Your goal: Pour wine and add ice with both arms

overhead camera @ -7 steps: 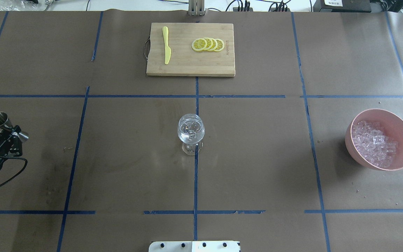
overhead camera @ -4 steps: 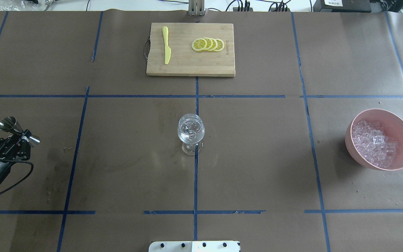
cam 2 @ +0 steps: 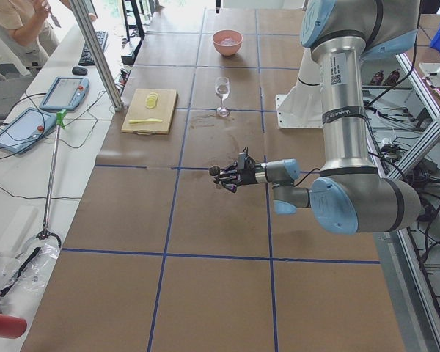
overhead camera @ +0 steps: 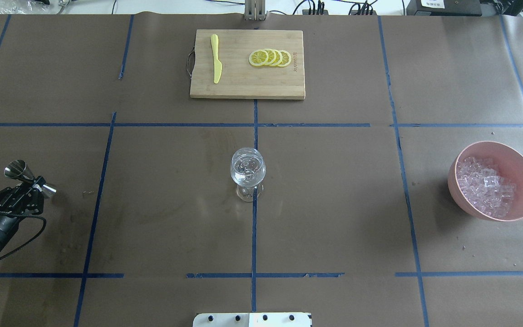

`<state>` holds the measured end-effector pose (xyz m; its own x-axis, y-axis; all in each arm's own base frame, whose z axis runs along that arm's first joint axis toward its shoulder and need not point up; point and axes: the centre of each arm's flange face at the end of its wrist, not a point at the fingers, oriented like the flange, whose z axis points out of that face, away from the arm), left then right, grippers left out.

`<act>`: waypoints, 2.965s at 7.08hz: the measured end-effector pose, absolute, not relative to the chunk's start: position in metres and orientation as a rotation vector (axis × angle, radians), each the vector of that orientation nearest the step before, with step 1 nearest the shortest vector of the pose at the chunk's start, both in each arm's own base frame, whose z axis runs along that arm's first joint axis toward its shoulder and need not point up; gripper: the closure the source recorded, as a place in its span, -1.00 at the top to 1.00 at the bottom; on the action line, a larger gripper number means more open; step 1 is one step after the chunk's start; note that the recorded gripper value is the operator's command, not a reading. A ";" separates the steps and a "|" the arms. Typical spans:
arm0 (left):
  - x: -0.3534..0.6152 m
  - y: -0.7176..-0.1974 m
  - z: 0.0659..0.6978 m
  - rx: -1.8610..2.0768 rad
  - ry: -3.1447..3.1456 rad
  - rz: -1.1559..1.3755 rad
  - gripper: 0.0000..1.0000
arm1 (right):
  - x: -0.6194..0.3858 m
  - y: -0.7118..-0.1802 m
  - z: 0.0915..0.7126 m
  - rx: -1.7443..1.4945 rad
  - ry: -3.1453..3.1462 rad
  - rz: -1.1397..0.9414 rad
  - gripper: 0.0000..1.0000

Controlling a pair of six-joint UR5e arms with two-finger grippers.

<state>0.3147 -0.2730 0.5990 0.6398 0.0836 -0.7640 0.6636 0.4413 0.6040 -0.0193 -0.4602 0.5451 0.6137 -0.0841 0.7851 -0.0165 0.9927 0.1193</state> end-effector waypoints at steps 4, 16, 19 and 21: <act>0.313 -0.273 0.610 1.089 0.791 -0.407 -0.95 | -0.019 -0.460 0.545 0.119 -0.910 -0.039 1.00; 0.317 -0.267 0.617 1.083 0.782 -0.380 0.14 | -0.019 -0.460 0.545 0.118 -0.910 -0.039 1.00; 0.318 -0.266 0.618 1.081 0.782 -0.376 0.49 | -0.019 -0.460 0.545 0.117 -0.910 -0.038 1.00; 0.317 -0.266 0.618 1.079 0.781 -0.371 0.99 | -0.019 -0.460 0.545 0.117 -0.910 -0.038 1.00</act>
